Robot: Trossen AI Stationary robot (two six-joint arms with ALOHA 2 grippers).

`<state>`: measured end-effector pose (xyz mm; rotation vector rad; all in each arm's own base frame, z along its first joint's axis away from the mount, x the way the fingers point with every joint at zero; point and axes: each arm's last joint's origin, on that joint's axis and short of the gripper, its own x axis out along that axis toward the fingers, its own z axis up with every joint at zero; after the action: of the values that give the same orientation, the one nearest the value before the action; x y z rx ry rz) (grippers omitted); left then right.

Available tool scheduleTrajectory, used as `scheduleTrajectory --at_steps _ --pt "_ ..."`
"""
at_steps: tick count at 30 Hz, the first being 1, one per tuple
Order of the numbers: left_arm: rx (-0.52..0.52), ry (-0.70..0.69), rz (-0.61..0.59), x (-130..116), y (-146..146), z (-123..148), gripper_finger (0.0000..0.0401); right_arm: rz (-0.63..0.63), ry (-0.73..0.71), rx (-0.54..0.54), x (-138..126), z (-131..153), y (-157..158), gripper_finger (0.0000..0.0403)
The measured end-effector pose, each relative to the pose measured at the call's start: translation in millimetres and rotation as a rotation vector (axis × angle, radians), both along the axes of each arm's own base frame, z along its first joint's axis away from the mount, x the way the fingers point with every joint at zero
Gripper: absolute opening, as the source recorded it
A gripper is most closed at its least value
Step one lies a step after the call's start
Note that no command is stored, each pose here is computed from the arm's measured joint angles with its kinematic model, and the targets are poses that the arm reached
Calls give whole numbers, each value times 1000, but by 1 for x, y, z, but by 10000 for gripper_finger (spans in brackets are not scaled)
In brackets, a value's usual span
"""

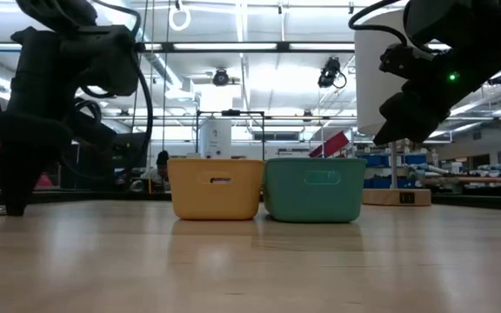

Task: Sort batteries
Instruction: Put the silver battery into the green bin

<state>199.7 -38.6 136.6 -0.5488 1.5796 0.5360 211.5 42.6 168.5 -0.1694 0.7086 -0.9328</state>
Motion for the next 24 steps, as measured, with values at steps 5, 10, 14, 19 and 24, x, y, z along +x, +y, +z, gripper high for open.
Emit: scheduleTrajectory --at_steps 5,10,14,19,24 --pt "64 -81 -75 13 0 13 94 -8 -13 6 0 0 0 163" --pt "74 -80 -77 14 4 14 176 -12 -16 8 0 0 -1 163" --pt "84 -79 -82 14 6 14 221 -12 -16 8 0 0 -1 163" --pt "89 -22 -114 4 7 7 229 -12 -16 8 0 0 -1 163" --pt "95 -17 -118 -6 10 -4 207 -10 -12 6 0 0 -1 163"
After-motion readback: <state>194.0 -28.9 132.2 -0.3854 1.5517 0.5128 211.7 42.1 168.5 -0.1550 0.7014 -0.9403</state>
